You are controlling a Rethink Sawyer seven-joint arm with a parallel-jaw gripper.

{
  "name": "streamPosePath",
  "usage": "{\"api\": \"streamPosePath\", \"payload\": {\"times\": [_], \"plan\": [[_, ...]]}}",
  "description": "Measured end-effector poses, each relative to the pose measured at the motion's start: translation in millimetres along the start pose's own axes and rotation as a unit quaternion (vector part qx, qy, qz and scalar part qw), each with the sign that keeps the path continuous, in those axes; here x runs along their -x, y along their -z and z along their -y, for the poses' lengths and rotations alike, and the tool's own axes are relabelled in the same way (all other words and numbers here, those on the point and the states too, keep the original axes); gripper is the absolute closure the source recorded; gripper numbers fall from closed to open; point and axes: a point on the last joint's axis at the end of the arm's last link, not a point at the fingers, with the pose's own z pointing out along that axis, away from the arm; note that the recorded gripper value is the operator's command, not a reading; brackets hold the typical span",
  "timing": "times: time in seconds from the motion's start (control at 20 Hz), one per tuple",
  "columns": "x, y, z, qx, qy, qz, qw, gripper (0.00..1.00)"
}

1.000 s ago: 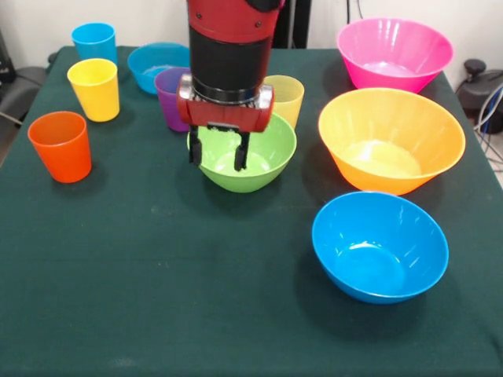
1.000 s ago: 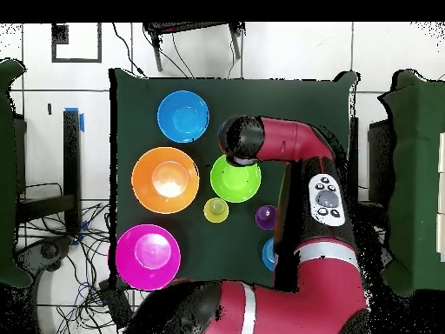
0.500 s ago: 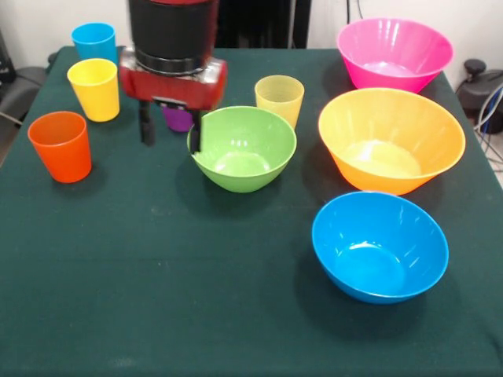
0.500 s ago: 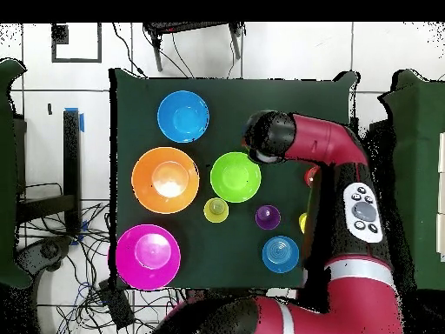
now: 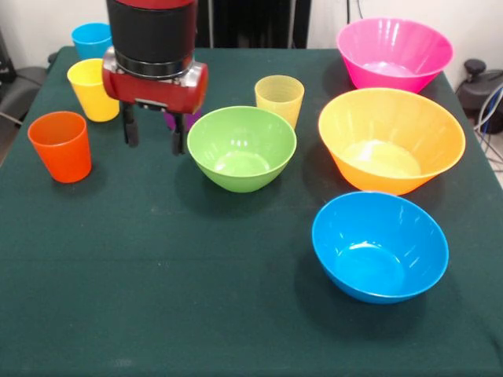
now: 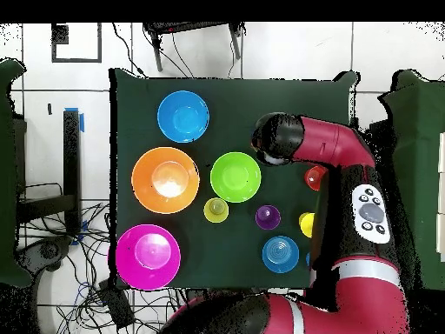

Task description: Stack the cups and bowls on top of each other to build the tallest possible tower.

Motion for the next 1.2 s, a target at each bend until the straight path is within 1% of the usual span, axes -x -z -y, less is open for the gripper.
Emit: {"api": "streamPosePath", "payload": {"times": [0.1, 0.2, 0.25, 0.55, 0.95, 1.2], "plan": [[-2.3, -3, -10, -0.002, 0.010, -0.002, 0.9999, 0.00], [-3.6, -4, -16, -0.002, 0.015, -0.003, 0.9999, 0.00], [-5.3, -6, -24, -0.002, 0.021, -0.005, 0.9998, 0.00], [-6.5, -6, -41, -0.002, 0.034, -0.004, 0.9994, 0.00], [-2.0, -6, -45, -0.003, 0.037, 0.001, 0.9993, 0.00], [1.9, -17, -45, -0.003, 0.036, 0.004, 0.9993, 0.00]]}}
